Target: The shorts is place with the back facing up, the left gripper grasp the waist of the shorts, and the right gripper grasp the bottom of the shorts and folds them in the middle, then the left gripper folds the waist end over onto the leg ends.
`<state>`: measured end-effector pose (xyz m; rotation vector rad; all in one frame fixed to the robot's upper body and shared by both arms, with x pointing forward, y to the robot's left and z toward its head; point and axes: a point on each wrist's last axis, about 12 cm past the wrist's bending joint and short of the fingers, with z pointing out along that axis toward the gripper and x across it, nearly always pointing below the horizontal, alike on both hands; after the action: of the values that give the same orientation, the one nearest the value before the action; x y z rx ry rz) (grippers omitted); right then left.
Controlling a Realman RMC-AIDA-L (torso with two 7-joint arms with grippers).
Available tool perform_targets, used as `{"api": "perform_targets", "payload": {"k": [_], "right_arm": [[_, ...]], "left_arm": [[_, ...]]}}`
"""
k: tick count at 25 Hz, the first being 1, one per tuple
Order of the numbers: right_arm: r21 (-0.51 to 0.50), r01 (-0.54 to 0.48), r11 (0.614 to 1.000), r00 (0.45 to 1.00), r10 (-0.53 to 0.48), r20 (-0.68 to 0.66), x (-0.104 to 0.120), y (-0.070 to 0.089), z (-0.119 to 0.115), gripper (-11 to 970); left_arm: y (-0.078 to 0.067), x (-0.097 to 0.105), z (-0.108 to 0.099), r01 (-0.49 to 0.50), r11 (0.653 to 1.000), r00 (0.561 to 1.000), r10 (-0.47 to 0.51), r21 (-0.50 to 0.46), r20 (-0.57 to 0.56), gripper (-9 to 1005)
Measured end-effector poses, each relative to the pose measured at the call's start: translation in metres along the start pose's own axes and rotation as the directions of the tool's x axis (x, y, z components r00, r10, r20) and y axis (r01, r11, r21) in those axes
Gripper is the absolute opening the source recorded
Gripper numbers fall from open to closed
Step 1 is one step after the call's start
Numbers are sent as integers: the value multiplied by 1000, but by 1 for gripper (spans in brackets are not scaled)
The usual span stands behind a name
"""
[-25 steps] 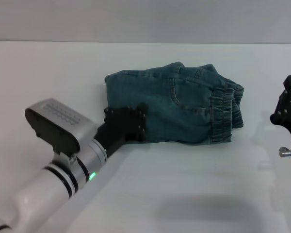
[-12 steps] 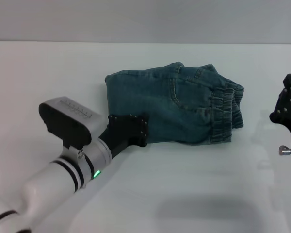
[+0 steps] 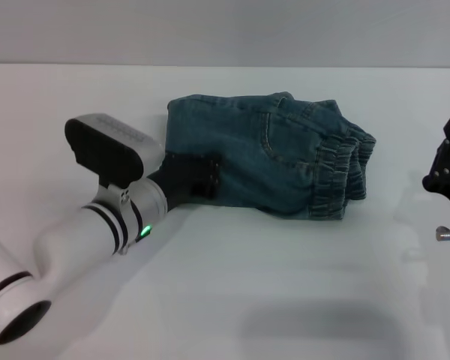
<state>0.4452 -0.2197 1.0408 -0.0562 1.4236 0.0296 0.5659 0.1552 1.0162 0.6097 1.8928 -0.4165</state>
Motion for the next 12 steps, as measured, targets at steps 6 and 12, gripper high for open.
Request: {"api": "perform_targets", "payload": {"k": [6, 12], "right_arm": [[1, -1, 1000, 1000, 1, 2, 0, 0, 0, -1], [14, 157, 987, 985, -158, 72, -3, -1, -11, 1]], "left_arm": [[-6, -9, -5, -12, 1000, 995, 10, 24, 96, -1], [6, -3, -56, -8, 981, 941, 73, -192, 331, -1]]}}
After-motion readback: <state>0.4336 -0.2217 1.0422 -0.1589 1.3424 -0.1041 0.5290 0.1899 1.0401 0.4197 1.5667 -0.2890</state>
